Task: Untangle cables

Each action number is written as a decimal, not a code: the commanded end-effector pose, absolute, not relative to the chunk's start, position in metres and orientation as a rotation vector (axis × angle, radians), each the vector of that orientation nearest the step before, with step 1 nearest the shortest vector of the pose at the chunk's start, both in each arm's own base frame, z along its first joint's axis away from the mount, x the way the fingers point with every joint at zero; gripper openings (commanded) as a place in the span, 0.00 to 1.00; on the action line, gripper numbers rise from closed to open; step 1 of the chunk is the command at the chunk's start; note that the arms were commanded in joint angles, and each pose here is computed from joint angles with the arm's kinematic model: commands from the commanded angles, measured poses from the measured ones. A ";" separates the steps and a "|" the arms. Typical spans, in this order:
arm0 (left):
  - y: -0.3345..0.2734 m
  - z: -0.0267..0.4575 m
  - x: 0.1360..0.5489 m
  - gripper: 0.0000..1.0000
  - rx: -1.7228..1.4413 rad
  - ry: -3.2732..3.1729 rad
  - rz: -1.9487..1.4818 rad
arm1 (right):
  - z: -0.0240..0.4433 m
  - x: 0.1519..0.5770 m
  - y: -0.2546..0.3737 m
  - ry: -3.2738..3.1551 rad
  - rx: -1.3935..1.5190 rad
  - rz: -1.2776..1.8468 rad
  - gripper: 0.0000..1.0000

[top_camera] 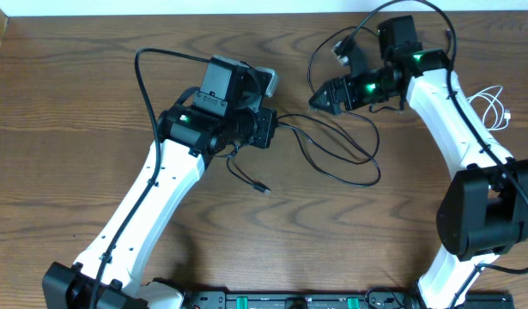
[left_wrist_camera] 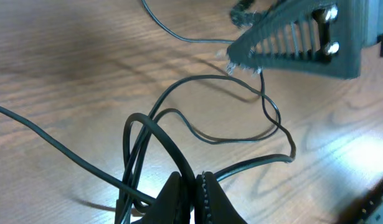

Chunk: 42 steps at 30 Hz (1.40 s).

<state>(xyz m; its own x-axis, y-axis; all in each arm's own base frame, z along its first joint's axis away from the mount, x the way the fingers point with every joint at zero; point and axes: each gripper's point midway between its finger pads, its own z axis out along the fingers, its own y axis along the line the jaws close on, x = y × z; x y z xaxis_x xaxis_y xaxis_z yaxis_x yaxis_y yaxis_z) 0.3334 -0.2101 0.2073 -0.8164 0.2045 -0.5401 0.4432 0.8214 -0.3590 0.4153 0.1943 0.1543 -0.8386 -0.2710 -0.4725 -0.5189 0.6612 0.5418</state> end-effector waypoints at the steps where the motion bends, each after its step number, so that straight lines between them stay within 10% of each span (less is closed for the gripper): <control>1: -0.218 0.206 0.322 0.07 0.553 2.524 -0.750 | 0.140 0.401 0.203 2.345 -1.115 0.823 0.67; 16: -0.220 0.201 0.305 0.07 0.577 2.576 -0.813 | 0.093 0.367 0.232 2.202 -1.509 0.677 0.63; 23: -0.220 0.200 0.301 0.07 0.577 2.595 -0.823 | 0.094 0.373 0.238 2.163 -1.512 0.652 0.31; 26: -0.224 0.202 0.299 0.07 0.588 2.587 -0.863 | 0.094 0.377 0.238 2.156 -1.509 0.636 0.01; 42: -0.205 0.193 0.313 0.07 0.469 2.629 -0.687 | 0.155 0.420 0.195 2.303 -0.991 0.475 0.01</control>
<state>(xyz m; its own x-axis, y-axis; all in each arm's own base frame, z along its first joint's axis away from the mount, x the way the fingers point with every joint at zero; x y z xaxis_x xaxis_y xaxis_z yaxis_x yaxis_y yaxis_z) 0.3098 -0.2097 0.1972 -0.8632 0.2330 -0.4479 0.4293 0.8056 -0.4083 0.4029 0.2262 0.1191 -0.4580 -0.6380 -0.6191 -0.8628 0.4866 0.1368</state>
